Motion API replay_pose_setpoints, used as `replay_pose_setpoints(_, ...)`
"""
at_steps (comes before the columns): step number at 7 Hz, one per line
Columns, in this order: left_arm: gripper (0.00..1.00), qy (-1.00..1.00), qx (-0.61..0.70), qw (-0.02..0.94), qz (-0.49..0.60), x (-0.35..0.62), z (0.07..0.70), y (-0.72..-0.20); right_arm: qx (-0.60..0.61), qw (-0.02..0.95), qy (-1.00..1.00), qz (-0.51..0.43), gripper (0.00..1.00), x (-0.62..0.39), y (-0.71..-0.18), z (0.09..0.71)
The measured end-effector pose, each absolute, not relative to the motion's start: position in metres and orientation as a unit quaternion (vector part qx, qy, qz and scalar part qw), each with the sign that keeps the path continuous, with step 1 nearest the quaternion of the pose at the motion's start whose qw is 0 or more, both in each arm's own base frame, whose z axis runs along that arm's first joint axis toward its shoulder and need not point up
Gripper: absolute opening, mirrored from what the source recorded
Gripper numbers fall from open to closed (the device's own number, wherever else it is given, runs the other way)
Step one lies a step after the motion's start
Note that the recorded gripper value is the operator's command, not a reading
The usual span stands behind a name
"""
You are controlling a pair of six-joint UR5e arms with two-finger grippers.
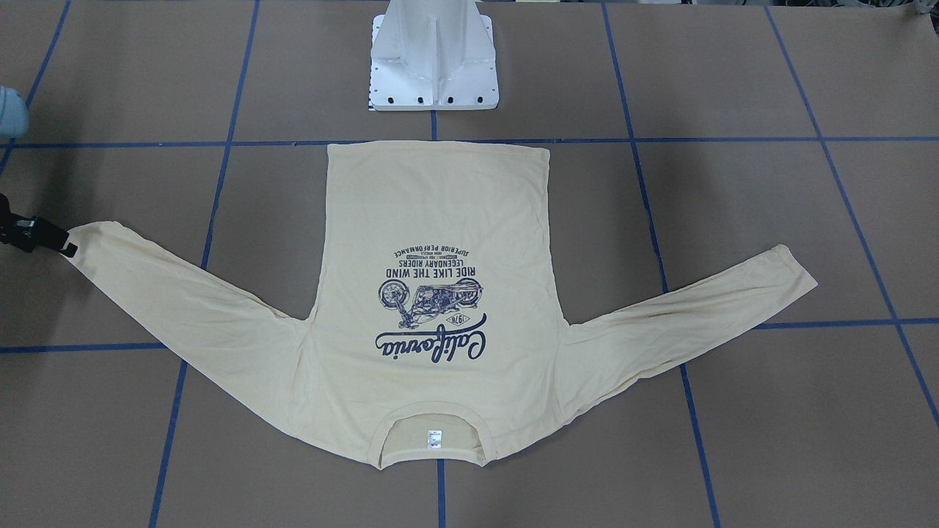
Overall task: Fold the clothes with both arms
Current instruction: 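Lower the right gripper onto the sleeve cuff nearest it and grasp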
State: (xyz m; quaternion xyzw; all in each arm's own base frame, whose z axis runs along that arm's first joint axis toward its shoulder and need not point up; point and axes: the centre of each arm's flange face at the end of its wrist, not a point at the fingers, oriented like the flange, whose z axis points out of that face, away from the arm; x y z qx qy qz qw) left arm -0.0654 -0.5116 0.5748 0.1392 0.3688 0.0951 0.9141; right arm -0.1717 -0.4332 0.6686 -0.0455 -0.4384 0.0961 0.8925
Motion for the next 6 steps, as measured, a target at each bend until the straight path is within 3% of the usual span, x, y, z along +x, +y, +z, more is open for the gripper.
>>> replay_pose_setpoints(1, 1.0, 0.369, 0.14, 0.914, 0.095, -0.0654, 0.5742, -0.512, -0.047, 0.892, -0.438, 0.096, 0.82, -0.1711, -0.4316, 0.6695)
replay_pose_setpoints(2, 1.0, 0.369, 0.141, 0.914, 0.096, -0.0654, 0.5734, -0.5127, -0.049, 0.893, -0.437, 0.097, 0.73, -0.1698, -0.429, 0.6716)
replay_pose_setpoints(4, 1.0, 0.369, 0.142, 0.914, 0.096, -0.0655, 0.572, -0.5143, -0.052, 0.893, -0.437, 0.098, 0.27, -0.1682, -0.4256, 0.6735)
replay_pose_setpoints(5, 1.0, 0.369, 0.141, 0.914, 0.096, -0.0655, 0.5728, -0.5143, -0.053, 0.892, -0.437, 0.099, 0.24, -0.1681, -0.4253, 0.6733)
replay_pose_setpoints(6, 1.0, 0.369, 0.14, 0.914, 0.095, -0.0655, 0.5736, -0.5144, -0.055, 0.892, -0.437, 0.103, 0.15, -0.1686, -0.4256, 0.6728)
